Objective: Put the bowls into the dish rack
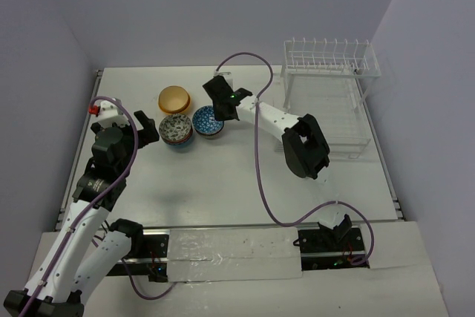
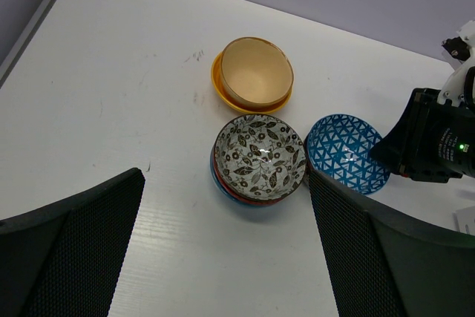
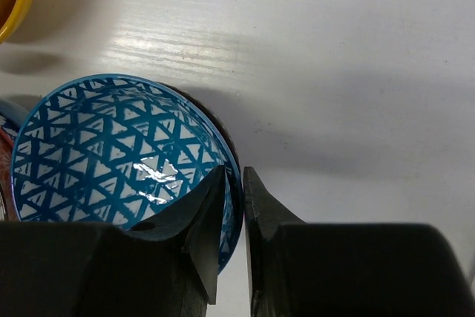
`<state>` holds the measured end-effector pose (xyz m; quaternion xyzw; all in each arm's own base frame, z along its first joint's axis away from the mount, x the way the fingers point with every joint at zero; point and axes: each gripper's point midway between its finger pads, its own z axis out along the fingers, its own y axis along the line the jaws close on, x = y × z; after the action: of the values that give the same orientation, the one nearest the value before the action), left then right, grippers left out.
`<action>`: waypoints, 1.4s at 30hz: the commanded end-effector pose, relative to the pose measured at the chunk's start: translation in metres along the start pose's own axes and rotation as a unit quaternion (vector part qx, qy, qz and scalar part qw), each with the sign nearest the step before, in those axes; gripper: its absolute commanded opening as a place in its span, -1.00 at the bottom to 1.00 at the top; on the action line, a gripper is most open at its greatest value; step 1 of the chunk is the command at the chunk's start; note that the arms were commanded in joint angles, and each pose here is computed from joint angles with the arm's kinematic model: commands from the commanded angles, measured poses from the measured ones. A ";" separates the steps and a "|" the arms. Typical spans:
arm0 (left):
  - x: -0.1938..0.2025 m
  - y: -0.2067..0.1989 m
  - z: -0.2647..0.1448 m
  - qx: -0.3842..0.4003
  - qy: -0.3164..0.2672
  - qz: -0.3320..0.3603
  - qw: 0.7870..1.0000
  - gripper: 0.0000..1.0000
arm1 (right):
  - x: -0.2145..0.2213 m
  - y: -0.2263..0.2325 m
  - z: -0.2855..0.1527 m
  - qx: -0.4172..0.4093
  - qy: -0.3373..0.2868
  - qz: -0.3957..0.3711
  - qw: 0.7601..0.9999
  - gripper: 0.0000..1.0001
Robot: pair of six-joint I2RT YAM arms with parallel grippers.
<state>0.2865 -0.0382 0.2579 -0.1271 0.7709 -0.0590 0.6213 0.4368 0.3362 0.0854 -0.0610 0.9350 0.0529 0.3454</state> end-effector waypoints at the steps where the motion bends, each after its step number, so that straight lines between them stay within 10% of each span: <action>1: -0.006 -0.007 0.000 0.019 -0.018 -0.004 1.000 0.98 | -0.012 0.011 -0.003 -0.013 -0.014 0.005 1.000 -0.53; 8: -0.007 -0.007 -0.001 0.021 -0.018 -0.004 1.000 0.98 | -0.025 0.006 -0.016 -0.005 -0.032 0.004 0.999 -1.00; 26: -0.008 -0.006 -0.001 0.018 -0.021 -0.005 1.000 0.98 | -0.115 -0.010 -0.158 -0.036 -0.176 -0.009 0.984 -1.00; 42: -0.013 -0.007 -0.006 0.024 -0.029 -0.006 0.999 0.98 | -0.222 -0.201 -0.348 0.332 -0.331 -0.026 0.883 -1.00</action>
<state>0.2818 -0.0369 0.2666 -0.1256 0.7613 -0.0636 0.6330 0.4294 0.1593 0.4401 -0.0018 0.7637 -0.1568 0.6262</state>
